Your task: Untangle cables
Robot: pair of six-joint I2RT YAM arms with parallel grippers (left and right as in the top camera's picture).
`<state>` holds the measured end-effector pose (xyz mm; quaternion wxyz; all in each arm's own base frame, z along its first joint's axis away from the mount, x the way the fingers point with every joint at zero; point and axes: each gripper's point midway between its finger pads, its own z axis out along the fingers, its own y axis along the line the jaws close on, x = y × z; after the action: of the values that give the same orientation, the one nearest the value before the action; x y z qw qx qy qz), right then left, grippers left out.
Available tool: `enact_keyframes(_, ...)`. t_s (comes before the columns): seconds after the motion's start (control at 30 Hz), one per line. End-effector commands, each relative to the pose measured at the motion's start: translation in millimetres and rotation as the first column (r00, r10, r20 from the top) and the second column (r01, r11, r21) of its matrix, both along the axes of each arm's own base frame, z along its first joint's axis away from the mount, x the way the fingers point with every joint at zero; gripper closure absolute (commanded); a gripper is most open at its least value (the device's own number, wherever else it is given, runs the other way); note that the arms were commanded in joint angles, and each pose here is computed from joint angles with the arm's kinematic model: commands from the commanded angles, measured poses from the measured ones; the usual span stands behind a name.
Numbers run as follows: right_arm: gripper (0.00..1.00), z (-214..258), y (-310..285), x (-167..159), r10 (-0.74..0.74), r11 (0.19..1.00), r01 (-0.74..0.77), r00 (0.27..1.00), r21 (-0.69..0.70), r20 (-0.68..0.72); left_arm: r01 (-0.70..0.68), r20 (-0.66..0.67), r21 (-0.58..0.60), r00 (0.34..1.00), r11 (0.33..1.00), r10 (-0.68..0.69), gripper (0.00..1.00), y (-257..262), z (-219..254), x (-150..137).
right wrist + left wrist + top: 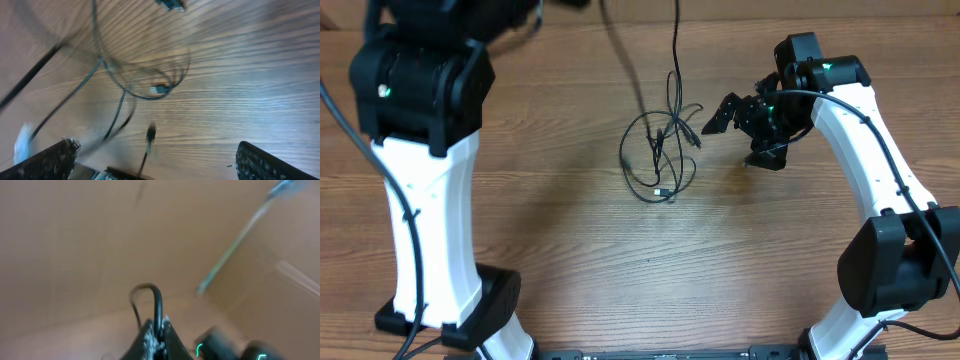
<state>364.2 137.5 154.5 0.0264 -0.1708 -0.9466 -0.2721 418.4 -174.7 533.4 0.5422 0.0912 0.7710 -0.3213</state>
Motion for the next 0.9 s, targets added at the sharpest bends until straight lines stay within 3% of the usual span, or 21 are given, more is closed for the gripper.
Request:
enact_keyframes(0.0,0.00,32.6,27.0,-0.9,0.068,0.977,-0.079,0.996,0.198,0.062,-0.078,0.003,0.055,0.997,0.995,0.078,0.96,8.4,-11.8,17.5)
enact_keyframes(0.13,0.00,67.3,55.6,0.5,0.120,0.888,-0.173,0.981,0.425,0.150,-0.104,-0.054,0.034,0.993,0.994,0.106,0.96,10.5,-20.1,17.6)
enact_keyframes(0.23,0.00,71.4,64.4,10.3,0.130,0.881,-0.216,0.966,0.422,0.224,-0.103,-0.145,-0.081,0.985,0.991,0.090,0.96,4.5,-20.1,13.4)
enact_keyframes(0.3,0.00,67.6,69.6,18.9,0.131,0.899,-0.227,0.955,0.375,0.266,-0.026,-0.159,-0.154,0.987,0.988,0.001,0.96,-9.2,-12.0,5.2)
enact_keyframes(0.4,0.00,44.5,64.1,47.6,-0.022,0.982,-0.024,0.970,0.187,0.241,0.128,-0.170,-0.294,0.968,0.947,-0.184,0.96,-32.5,7.4,-14.0)
enact_keyframes(0.47,0.00,34.9,55.4,59.1,-0.133,0.989,0.113,0.964,0.098,0.229,0.153,-0.175,-0.337,0.959,0.929,-0.221,0.96,-36.1,13.7,-18.6)
enact_keyframes(0.63,0.00,29.7,52.5,71.5,-0.163,0.985,0.170,0.940,0.002,0.301,0.170,-0.138,-0.373,0.962,0.912,-0.235,0.96,-35.7,28.0,-19.0)
enact_keyframes(0.77,0.00,15.2,40.4,70.8,-0.171,0.971,0.213,0.933,-0.105,0.316,0.255,-0.021,-0.432,0.956,0.865,-0.293,0.96,-32.1,64.6,-28.4)
enact_keyframes(0.87,0.02,-4.3,17.6,61.2,-0.187,0.944,0.252,0.941,-0.213,0.281,0.202,0.068,-0.479,0.979,0.854,-0.194,0.96,13.0,98.5,-26.0)
